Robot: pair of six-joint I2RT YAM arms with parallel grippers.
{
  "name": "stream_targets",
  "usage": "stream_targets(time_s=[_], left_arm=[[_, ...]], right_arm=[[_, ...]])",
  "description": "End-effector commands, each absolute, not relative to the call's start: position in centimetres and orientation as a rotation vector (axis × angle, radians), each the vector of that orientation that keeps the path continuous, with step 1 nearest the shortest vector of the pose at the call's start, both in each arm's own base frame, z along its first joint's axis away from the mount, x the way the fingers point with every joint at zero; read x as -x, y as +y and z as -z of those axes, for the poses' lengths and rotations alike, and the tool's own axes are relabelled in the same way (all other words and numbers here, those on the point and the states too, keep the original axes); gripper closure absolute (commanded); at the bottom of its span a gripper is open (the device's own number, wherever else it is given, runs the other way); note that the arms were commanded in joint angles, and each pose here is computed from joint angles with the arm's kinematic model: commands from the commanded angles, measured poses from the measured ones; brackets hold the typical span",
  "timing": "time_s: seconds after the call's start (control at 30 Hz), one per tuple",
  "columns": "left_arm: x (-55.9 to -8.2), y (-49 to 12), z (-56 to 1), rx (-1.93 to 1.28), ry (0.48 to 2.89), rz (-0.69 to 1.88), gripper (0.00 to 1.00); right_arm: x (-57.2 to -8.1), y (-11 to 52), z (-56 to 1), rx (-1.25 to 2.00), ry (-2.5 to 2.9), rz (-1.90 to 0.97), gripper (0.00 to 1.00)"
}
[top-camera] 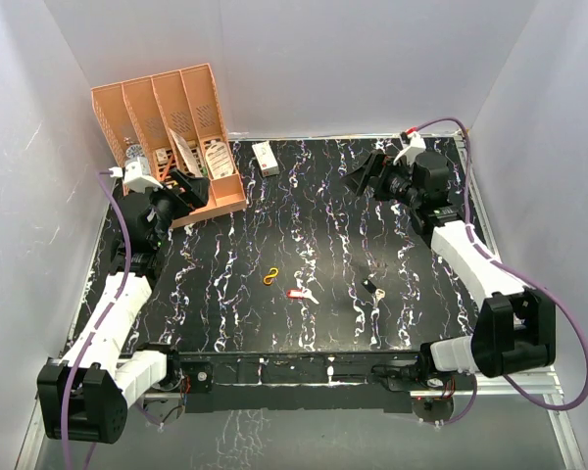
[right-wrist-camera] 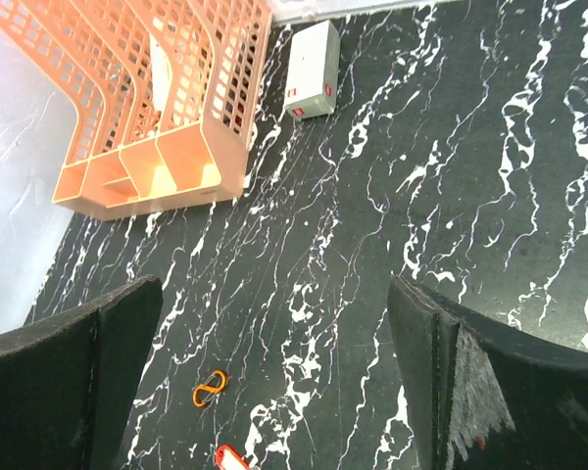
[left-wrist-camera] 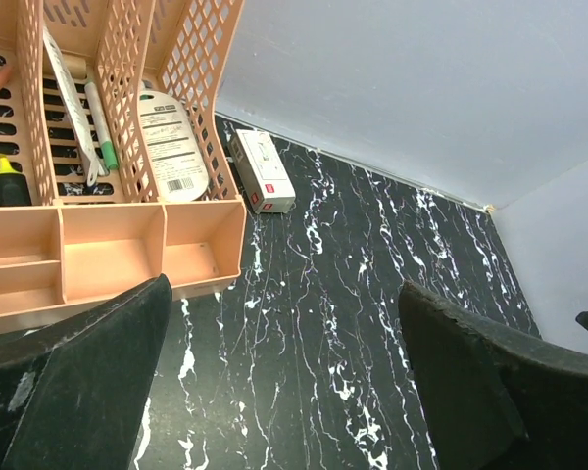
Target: Put the keys on the keyring
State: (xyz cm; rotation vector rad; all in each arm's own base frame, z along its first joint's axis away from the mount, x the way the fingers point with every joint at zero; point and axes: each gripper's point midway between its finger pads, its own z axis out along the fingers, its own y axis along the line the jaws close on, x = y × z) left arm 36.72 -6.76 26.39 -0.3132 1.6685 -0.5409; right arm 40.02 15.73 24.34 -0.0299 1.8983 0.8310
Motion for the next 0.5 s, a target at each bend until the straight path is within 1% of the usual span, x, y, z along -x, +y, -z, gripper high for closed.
stream_targets(time_s=[0.0, 0.13, 0.17, 0.2, 0.23, 0.3, 0.4, 0.47], left_arm=[[-36.7, -7.8, -29.5, 0.255, 1.579, 0.606, 0.01], [-36.4, -8.7, -29.1, 0.298, 1.617, 0.698, 0.01], [-36.2, -9.3, -29.3, 0.267, 1.614, 0.722, 0.01], [-36.1, -9.6, -29.5, 0.236, 1.609, 0.733, 0.02], [-36.0, -9.8, -29.7, 0.226, 1.61, 0.745, 0.06], [-36.0, -10.2, -29.6, 0.214, 1.636, 0.762, 0.07], [-36.4, -10.2, -29.4, 0.204, 1.683, 0.742, 0.04], [-36.3, -10.1, -28.9, 0.197, 1.714, 0.72, 0.04]], right_arm=[[-39.8, 14.3, -29.6, 0.005, 1.747, -0.765, 0.02], [-38.8, 14.6, -30.6, -0.046, 1.678, -0.846, 0.01], [-38.5, 15.0, -30.9, -0.032, 1.662, -0.876, 0.02], [-38.5, 15.2, -31.0, -0.022, 1.663, -0.89, 0.02], [-38.6, 15.4, -31.0, -0.024, 1.682, -0.898, 0.02], [-39.0, 15.1, -30.7, -0.034, 1.733, -0.867, 0.02], [-39.1, 14.1, -30.6, -0.068, 1.729, -0.804, 0.02], [-39.3, 13.1, -30.4, -0.111, 1.742, -0.746, 0.02]])
